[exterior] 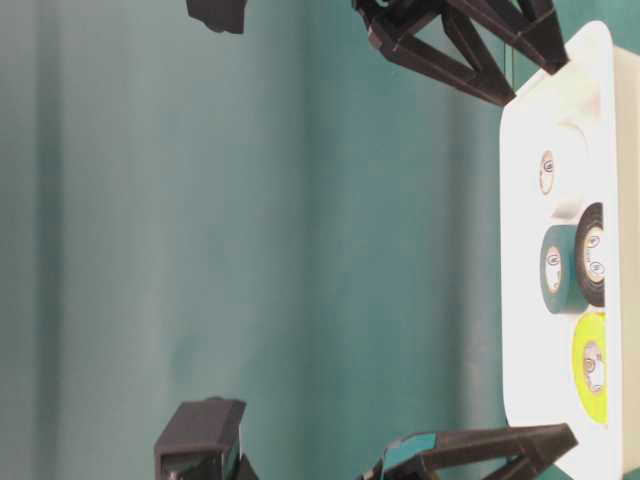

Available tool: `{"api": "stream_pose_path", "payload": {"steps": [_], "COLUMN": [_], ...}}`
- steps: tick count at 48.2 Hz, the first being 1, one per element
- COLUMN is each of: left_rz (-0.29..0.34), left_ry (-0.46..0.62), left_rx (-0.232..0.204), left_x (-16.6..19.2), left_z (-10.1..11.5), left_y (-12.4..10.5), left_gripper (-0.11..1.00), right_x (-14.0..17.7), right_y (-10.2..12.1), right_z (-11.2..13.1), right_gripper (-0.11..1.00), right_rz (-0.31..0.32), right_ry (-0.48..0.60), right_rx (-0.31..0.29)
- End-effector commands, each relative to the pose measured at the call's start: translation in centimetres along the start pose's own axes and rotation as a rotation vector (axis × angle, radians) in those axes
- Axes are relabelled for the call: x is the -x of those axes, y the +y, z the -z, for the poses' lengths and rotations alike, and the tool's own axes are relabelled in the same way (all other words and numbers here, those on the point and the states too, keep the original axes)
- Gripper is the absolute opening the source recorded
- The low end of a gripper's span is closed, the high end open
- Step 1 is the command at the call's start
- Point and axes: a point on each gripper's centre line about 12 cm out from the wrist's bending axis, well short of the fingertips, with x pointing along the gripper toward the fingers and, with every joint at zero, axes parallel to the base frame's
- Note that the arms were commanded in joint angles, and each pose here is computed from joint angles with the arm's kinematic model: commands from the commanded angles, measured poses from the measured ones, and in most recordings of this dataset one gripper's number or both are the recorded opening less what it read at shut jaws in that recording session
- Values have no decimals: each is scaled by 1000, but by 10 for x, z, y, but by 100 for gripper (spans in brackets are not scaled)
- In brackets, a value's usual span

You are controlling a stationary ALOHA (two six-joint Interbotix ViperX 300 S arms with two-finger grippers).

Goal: Put the tape alternately from left to right into the white case.
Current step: 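Release the black roll and withdraw the left gripper, then move the right gripper down over the orange tape roll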

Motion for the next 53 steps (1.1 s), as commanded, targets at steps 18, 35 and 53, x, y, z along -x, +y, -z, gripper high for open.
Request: {"api": "stream_pose_path", "payload": {"steps": [18, 35, 53], "left_rz": [-2, -2, -2], "left_ry": [-86, -80, -86], "left_rx": [1, -1, 1], "left_x": [15, 13, 14], "left_z": [-2, -1, -3], "left_y": [-1, -1, -1], "left_gripper": [91, 91, 91], "right_x": [1, 1, 9], "right_y": [1, 4, 33], "right_z": [-5, -5, 0], "right_gripper": [79, 79, 79], "right_rz": [-5, -11, -91], "right_ry": [-21, -18, -15], "right_rx": [0, 2, -6]}}
